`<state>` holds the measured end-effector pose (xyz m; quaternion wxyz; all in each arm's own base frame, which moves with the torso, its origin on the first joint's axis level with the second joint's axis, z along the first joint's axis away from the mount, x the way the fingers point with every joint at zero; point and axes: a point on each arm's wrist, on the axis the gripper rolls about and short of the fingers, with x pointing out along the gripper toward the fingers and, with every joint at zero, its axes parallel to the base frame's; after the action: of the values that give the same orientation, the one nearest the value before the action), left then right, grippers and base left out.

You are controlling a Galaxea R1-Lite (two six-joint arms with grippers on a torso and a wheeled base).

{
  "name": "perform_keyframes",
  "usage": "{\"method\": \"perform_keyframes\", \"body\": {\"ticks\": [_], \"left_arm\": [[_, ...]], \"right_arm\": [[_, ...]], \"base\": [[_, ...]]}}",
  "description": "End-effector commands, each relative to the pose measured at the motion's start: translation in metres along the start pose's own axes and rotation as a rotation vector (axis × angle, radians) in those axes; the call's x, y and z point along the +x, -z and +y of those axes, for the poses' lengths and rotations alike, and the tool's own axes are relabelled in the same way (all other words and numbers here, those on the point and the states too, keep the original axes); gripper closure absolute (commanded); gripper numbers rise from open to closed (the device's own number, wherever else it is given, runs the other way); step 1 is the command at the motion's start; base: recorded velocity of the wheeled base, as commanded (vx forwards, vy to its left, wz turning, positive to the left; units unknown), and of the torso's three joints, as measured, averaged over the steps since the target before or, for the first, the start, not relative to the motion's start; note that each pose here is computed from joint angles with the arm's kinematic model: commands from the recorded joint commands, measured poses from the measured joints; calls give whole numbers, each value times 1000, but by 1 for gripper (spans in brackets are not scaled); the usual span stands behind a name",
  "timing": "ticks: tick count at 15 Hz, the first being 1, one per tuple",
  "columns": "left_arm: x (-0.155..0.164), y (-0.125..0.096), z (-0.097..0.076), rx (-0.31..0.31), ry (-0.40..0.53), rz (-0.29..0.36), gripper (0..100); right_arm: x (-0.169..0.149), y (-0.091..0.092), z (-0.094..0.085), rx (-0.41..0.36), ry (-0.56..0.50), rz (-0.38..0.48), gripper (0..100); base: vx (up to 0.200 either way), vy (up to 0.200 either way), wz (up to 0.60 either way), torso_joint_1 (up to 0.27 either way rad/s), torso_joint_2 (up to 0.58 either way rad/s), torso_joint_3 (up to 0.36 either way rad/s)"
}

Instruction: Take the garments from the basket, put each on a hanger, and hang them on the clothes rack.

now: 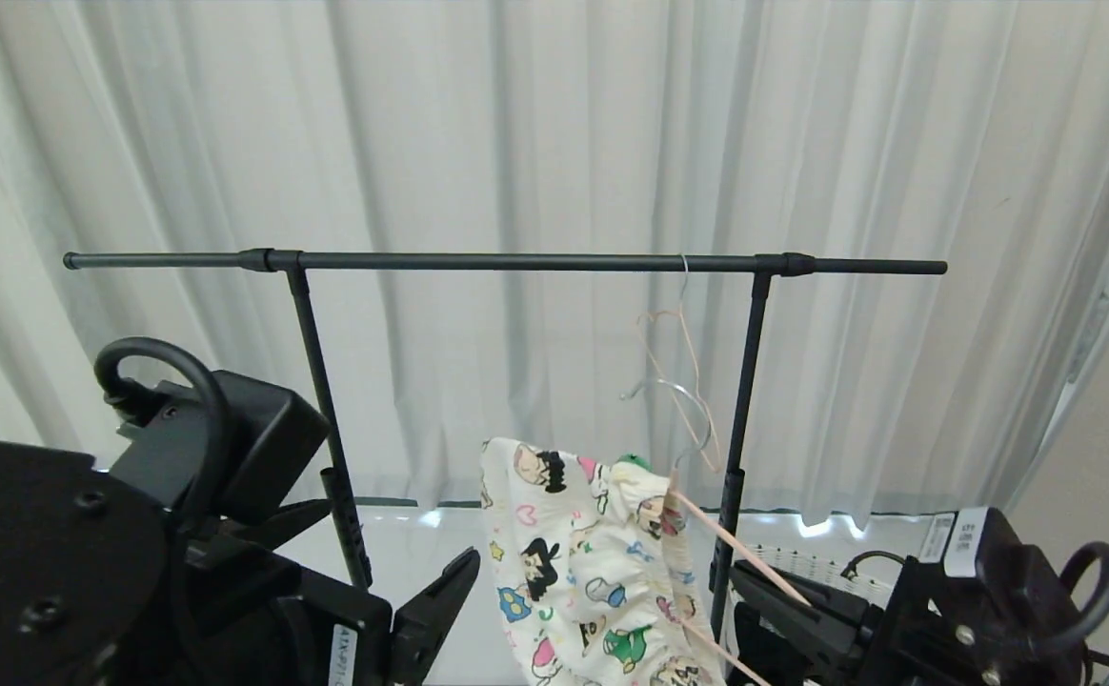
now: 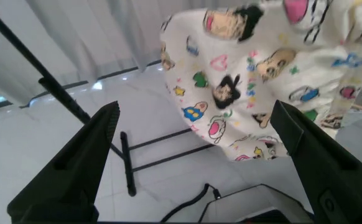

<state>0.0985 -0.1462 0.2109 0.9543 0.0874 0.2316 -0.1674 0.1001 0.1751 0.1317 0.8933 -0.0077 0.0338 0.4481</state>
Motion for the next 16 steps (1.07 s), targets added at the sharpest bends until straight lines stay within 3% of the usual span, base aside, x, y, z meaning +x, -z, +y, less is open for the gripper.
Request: {"method": "perform_keyframes", "body": {"ticks": [1,2,3,5,6,8,12,16], "left_arm": [[-22,7,15,56,159,-24,0],[-32,16,25,146,289,-27,0],[-33,25,36,227,347,-27,0],[-25,32,55,349,334,-22,0],[-24,32,56,354,335,-24,0],[-13,27,55,408,472,-53,0],[11,33,44,504,638,-20,0],[34,38,35,551,721,-36,0]], "right_arm": [[-15,9,0,-43,-85,25,100],[-20,13,0,-68,-136,37,100],[-21,14,1,-80,-170,39,100],[-22,14,2,-89,-220,37,100],[-22,14,2,-92,-225,37,100],[-22,13,4,-128,-276,26,100],[-26,7,8,-226,-371,-50,100],[-28,5,15,-255,-421,-73,100]], "base": [[0,0,0,0,0,0],[0,0,0,0,0,0],[0,0,0,0,0,0],[0,0,0,0,0,0],[0,0,0,0,0,0],[0,0,0,0,0,0],[0,0,0,0,0,0],[0,0,0,0,0,0]]}}
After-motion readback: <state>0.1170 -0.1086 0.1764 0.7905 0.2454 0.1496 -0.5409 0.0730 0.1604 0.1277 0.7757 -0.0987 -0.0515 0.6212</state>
